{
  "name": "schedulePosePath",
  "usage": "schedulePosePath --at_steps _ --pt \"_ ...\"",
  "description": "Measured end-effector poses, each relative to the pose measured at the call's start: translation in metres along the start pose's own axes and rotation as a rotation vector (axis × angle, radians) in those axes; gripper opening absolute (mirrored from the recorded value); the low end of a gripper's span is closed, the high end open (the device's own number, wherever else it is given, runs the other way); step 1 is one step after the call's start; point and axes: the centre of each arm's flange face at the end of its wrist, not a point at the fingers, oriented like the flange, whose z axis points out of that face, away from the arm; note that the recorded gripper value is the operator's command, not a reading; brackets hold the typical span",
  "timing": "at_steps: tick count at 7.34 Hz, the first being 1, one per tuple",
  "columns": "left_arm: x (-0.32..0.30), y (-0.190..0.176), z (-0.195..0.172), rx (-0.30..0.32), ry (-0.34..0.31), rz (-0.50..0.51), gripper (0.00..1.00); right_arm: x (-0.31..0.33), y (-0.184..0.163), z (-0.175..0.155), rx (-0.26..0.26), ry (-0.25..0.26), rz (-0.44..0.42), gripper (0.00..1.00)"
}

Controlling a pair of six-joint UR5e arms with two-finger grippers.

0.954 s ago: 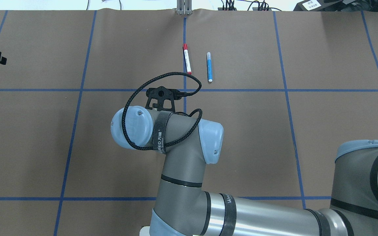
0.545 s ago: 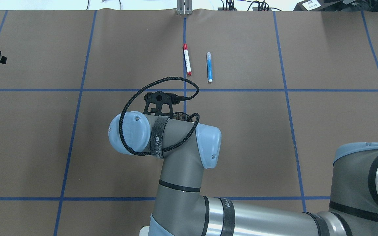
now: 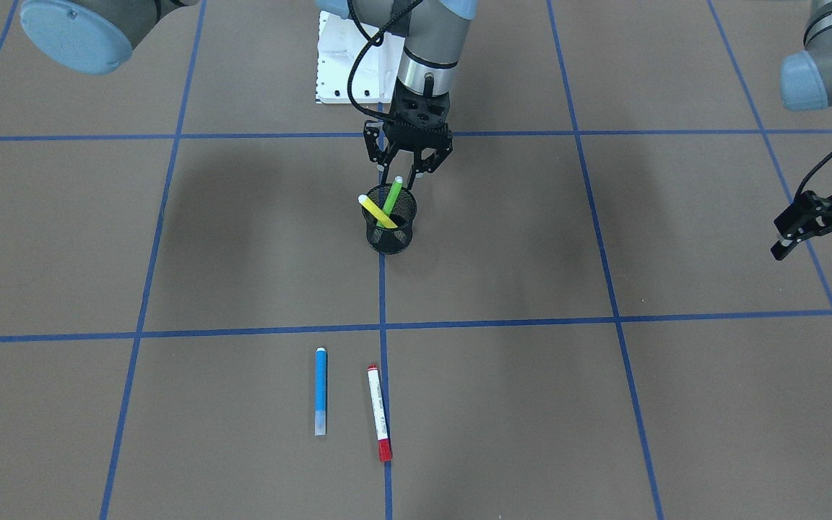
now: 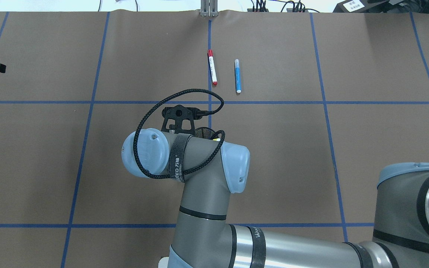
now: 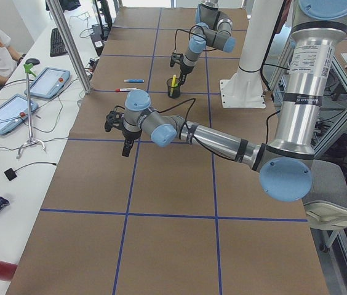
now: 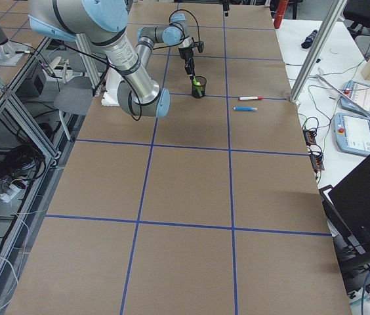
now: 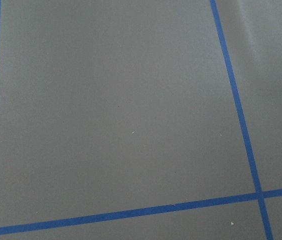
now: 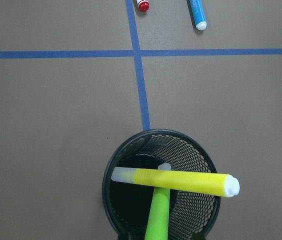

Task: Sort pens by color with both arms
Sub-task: 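Lower the right gripper toward the yellow highlighter in the cup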

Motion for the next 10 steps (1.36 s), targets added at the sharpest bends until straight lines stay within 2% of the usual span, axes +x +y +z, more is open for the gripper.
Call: schedulePosePath --at_steps 3,4,7,10 --pt "0.0029 0.0008 -0.0036 0.006 0.004 -0.003 1.0 -0.0004 -0.0009 0.0008 0.01 0.003 -0.007 0.45" --pt "0.0034 0.0008 -0.0042 0.006 0.005 -0.003 1.0 -0.0007 -0.0014 0.0014 0.015 0.005 -0.01 0.41" --pt "0.0035 0.0046 -0.0071 0.008 0.006 -0.001 1.0 -0.0016 -0.0018 0.0035 0.019 0.01 -0.018 0.02" --pt "0.0049 0.0052 -0.009 0.011 0.008 0.001 1.0 -0.0017 -0.0002 0.0031 0.017 0.012 -0.02 0.0"
